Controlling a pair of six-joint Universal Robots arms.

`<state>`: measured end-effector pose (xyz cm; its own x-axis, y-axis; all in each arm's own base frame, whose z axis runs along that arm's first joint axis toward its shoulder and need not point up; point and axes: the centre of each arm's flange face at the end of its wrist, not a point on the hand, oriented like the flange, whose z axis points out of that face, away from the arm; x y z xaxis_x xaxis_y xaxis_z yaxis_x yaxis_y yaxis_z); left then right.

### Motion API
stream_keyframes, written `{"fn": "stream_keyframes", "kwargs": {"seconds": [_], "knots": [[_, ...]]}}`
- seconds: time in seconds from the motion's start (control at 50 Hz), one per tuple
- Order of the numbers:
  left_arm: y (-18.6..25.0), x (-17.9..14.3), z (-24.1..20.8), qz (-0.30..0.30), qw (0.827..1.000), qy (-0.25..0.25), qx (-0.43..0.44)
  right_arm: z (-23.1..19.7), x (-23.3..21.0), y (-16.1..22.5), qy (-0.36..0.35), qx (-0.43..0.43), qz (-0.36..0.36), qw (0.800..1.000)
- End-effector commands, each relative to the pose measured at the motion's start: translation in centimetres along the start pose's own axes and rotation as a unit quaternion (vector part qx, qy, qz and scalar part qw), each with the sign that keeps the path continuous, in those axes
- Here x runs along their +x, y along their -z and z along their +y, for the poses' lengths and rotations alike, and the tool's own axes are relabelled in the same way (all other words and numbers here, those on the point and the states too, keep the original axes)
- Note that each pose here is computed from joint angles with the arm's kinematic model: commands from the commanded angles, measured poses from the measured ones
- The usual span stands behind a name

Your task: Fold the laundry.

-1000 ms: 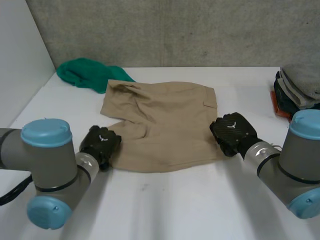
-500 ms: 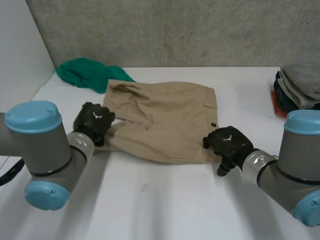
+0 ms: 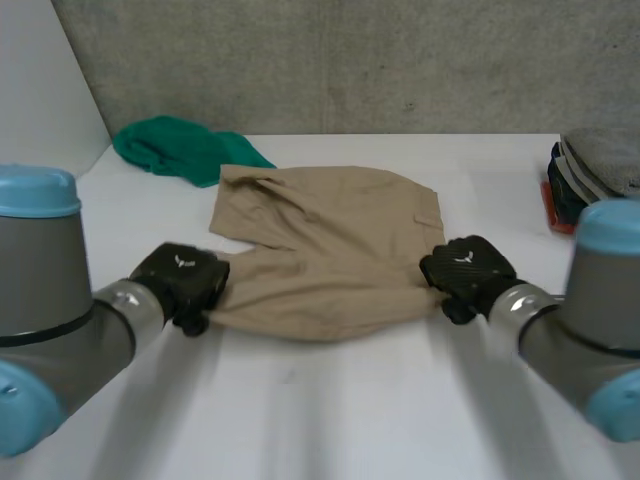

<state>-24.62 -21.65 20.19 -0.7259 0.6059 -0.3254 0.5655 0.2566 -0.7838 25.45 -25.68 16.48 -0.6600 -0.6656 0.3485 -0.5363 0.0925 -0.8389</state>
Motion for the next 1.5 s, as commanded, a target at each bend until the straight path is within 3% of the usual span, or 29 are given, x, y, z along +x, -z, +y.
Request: {"fn": "stream_keyframes", "kwargs": {"seconds": [0.02, 0.12, 0.24, 0.36, 0.44, 0.54, 0.56, 0.62, 0.64, 0.68, 0.74, 0.78, 0.86, 0.94, 1.04, 1.12, 1.26, 1.4, 1.5], "knots": [[6.4, 2.1, 0.3, 0.094, 0.993, -0.005, -0.073, -2.3, 2.0, 7.1, 0.032, -0.114, -0.094, 0.988], [8.9, 3.4, 0.1, 0.149, 0.984, -0.019, -0.097, -3.0, 1.7, 9.4, 0.061, -0.174, -0.163, 0.969], [5.7, 3.1, -0.5, 0.125, 0.989, -0.052, -0.061, -2.4, 1.8, 7.3, 0.067, -0.197, -0.179, 0.962], [-1.1, -0.4, -4.3, 0.009, 0.998, -0.066, 0.018, -4.1, 3.7, 2.8, 0.038, -0.129, -0.076, 0.988], [-2.4, -3.8, -10.2, -0.07, 0.989, -0.06, 0.118, -8.4, 6.4, 0.5, 0.045, -0.012, 0.036, 0.998], [0.3, -7.7, -18.3, -0.145, 0.95, -0.032, 0.275, -16.0, 10.1, 0.1, 0.045, 0.185, 0.174, 0.966], [1.7, -8.9, -20.4, -0.167, 0.931, -0.016, 0.324, -18.5, 11.1, 0.5, 0.041, 0.254, 0.21, 0.943], [3.8, -10.3, -22.9, -0.195, 0.901, 0.007, 0.386, -21.3, 12.3, 1.3, 0.033, 0.339, 0.252, 0.906], [5.1, -11.0, -24.1, -0.209, 0.882, 0.019, 0.422, -22.9, 12.7, 1.9, 0.032, 0.385, 0.269, 0.882], [6.0, -11.4, -25.0, -0.216, 0.866, 0.026, 0.45, -23.9, 13.3, 2.2, 0.037, 0.413, 0.282, 0.865], [7.1, -11.4, -25.8, -0.219, 0.85, 0.027, 0.478, -24.6, 13.6, 2.4, 0.041, 0.429, 0.286, 0.856], [7.1, -11.3, -25.5, -0.214, 0.853, 0.026, 0.475, -24.6, 13.4, 2.0, 0.04, 0.428, 0.279, 0.859], [5.7, -10.4, -23.6, -0.192, 0.88, 0.029, 0.435, -23.6, 13.1, 0.9, 0.034, 0.404, 0.261, 0.876], [3.6, -8.7, -20.4, -0.162, 0.912, 0.033, 0.375, -21.1, 12.3, -0.9, 0.019, 0.357, 0.226, 0.906], [-0.3, -4.7, -13.8, -0.096, 0.959, 0.036, 0.265, -14.7, 9.9, -4.0, -0.005, 0.257, 0.149, 0.955], [-2.8, -1.7, -8.4, -0.049, 0.982, 0.034, 0.181, -8.6, 7.3, -5.9, -0.015, 0.174, 0.093, 0.98], [-4.7, 1.4, -1.7, -0.004, 0.997, 0.031, 0.075, -1.3, 4.2, -6.4, 0.002, 0.073, 0.033, 0.997], [-2.3, 2.2, -0.6, 0.015, 0.999, 0.025, 0.038, -1.1, 2.8, -3.4, 0.014, 0.02, 0.002, 1.0], [2.2, 3.6, 0.4, 0.051, 0.998, 0.0, -0.021, -3.0, 2.3, 1.5, 0.027, -0.044, -0.037, 0.998]]}}
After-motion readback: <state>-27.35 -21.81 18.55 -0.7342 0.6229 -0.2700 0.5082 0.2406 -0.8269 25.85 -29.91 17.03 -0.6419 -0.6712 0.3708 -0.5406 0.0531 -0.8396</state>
